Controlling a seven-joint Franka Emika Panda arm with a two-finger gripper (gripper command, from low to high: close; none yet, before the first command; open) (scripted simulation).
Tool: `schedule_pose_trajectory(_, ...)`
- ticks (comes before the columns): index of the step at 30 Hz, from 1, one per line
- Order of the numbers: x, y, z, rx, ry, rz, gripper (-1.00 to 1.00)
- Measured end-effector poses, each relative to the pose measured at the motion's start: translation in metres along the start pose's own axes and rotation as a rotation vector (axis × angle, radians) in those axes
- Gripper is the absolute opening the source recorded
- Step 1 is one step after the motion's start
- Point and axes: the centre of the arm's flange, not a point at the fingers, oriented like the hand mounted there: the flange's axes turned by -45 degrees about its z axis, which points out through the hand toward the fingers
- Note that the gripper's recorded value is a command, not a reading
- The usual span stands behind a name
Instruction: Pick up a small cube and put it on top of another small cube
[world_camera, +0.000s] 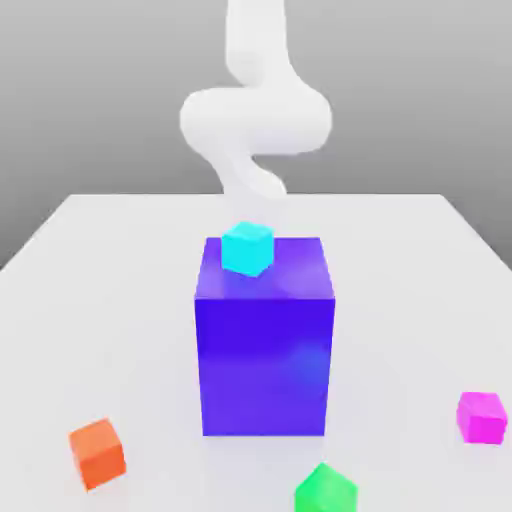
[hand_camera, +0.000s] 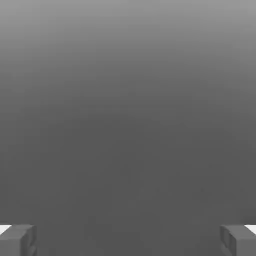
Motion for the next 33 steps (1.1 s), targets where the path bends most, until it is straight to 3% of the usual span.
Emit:
schedule_pose_trajectory(12,-0.067,-0.143,0.216,0.251,-0.294,-0.568,0.00)
schedule_pose_trajectory(25,-0.274,-0.286,0.356,0.496,-0.562,-1.223,0.00)
schedule_pose_trajectory(31,-0.340,-0.297,0.409,0.521,-0.590,-1.297,0.00)
schedule_pose_trajectory(32,-0.345,-0.297,0.413,0.521,-0.591,-1.297,-1.00)
schedule_pose_trajectory(33,-0.345,-0.297,0.413,0.521,-0.591,-1.297,-1.00)
